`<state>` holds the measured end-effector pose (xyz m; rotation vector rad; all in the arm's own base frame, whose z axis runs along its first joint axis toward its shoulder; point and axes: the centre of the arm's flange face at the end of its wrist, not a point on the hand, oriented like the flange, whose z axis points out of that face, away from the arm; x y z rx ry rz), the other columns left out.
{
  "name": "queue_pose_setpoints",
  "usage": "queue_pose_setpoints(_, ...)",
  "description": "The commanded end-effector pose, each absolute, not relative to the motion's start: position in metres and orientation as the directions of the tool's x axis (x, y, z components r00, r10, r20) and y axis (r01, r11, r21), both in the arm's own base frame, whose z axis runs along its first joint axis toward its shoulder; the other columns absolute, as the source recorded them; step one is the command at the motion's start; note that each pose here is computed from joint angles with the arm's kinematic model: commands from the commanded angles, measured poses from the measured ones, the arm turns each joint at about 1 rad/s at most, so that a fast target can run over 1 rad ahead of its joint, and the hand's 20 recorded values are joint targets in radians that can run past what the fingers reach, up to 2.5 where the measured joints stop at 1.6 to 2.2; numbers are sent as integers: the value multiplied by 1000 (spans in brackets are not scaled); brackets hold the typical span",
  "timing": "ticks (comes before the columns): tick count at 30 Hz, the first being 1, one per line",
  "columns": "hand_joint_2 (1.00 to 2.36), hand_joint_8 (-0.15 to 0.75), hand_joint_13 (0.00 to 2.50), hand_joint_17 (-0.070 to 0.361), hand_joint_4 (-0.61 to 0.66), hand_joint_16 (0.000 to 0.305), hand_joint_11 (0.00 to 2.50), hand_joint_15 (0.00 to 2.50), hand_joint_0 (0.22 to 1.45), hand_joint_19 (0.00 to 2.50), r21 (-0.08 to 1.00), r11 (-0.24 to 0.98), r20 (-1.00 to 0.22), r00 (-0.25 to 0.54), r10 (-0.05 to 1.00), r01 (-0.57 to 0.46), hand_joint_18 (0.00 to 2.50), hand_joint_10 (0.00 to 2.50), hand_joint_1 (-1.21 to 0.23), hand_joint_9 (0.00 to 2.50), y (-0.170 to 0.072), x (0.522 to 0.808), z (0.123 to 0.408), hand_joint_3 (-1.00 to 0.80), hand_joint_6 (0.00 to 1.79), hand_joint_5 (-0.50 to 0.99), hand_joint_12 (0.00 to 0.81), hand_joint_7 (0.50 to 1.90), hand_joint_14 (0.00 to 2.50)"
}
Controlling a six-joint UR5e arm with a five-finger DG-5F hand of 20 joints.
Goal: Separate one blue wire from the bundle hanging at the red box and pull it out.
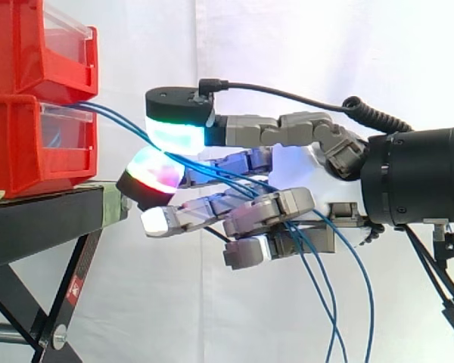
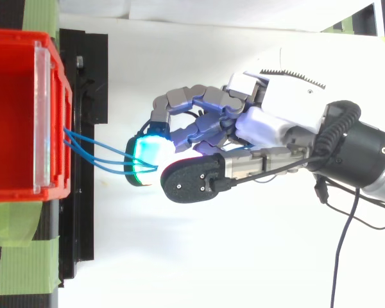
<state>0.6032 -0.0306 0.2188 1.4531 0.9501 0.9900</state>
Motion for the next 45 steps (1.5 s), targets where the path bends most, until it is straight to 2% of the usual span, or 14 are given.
queue_pose_setpoints(1, 1030, 335, 1127, 86, 133, 38, 811, 1152, 634, 1476, 997, -54, 30, 346, 938, 59, 1173, 18, -708, 850, -33, 602, 218, -104, 791, -186, 319, 1115, 2287)
queue_pose_setpoints(12, 1029, 333, 1133, 89, 129, 39, 879, 1154, 633, 1429, 991, 27, -85, 446, 891, 134, 1142, 18, -709, 873, -51, 588, 227, -105, 790, -186, 314, 1118, 2180)
queue_pose_setpoints(24, 1029, 329, 1138, 91, 134, 40, 1069, 1209, 635, 1393, 970, 113, -197, 429, 881, 213, 1116, 18, -708, 924, -58, 570, 257, -115, 790, -186, 319, 1114, 2085)
queue_pose_setpoints(30, 1029, 316, 1148, 92, 134, 41, 1332, 1242, 635, 1330, 968, 121, -206, 427, 880, 219, 1083, 11, -707, 1041, -58, 570, 258, -113, 790, -186, 320, 1119, 1967)
queue_pose_setpoints(42, 1028, 310, 1146, 93, 144, 41, 1385, 1260, 644, 1302, 968, 120, -206, 430, 879, 219, 1060, 9, -716, 1053, -59, 570, 258, -134, 790, -187, 318, 1105, 1895)
queue_pose_setpoints(45, 1027, 312, 1150, 93, 146, 41, 1351, 1312, 660, 1283, 969, 120, -206, 430, 879, 218, 1035, 10, -746, 1034, -59, 570, 259, -179, 775, -186, 316, 1100, 1811)
